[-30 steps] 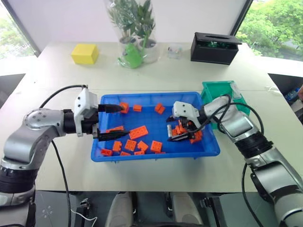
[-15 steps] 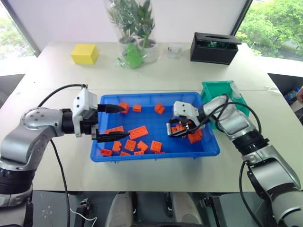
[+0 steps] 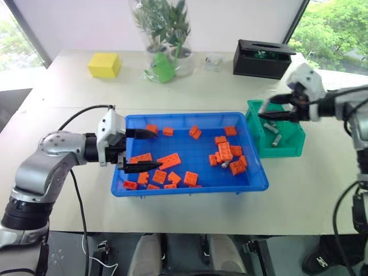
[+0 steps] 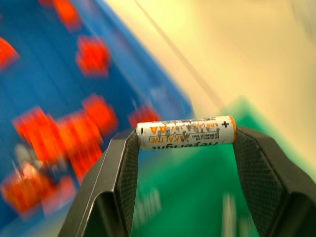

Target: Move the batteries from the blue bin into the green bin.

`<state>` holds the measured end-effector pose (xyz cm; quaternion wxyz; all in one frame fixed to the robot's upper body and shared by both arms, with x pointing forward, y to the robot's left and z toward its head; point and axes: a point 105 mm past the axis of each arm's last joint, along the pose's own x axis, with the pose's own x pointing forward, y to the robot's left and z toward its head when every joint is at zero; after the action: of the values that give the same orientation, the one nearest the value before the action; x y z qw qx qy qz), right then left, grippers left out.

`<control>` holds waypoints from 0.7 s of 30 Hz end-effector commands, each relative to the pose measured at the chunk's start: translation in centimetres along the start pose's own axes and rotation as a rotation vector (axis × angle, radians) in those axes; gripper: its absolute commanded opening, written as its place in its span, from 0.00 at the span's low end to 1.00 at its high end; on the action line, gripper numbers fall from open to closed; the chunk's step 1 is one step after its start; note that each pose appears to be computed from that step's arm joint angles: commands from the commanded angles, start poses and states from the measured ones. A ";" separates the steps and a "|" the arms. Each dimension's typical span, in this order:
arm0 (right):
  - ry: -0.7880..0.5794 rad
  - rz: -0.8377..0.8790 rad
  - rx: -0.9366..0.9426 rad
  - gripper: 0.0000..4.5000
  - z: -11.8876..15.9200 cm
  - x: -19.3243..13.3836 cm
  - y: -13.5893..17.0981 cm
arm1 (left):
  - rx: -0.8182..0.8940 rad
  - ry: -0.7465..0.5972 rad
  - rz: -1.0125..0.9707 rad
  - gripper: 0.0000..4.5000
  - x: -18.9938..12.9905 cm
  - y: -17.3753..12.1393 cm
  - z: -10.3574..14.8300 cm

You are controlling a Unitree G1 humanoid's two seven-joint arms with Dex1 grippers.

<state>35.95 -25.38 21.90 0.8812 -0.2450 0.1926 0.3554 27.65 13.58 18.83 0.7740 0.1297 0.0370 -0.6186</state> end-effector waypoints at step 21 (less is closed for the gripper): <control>-0.076 0.229 -0.048 1.00 3.2 1.5 9.6 | 0.065 -0.032 -0.017 1.00 0.6 0.6 1.3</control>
<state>30.86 -17.62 20.47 0.8375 -0.2179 0.1920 0.4629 28.35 12.92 19.10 0.7659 0.1314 0.0272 -0.6288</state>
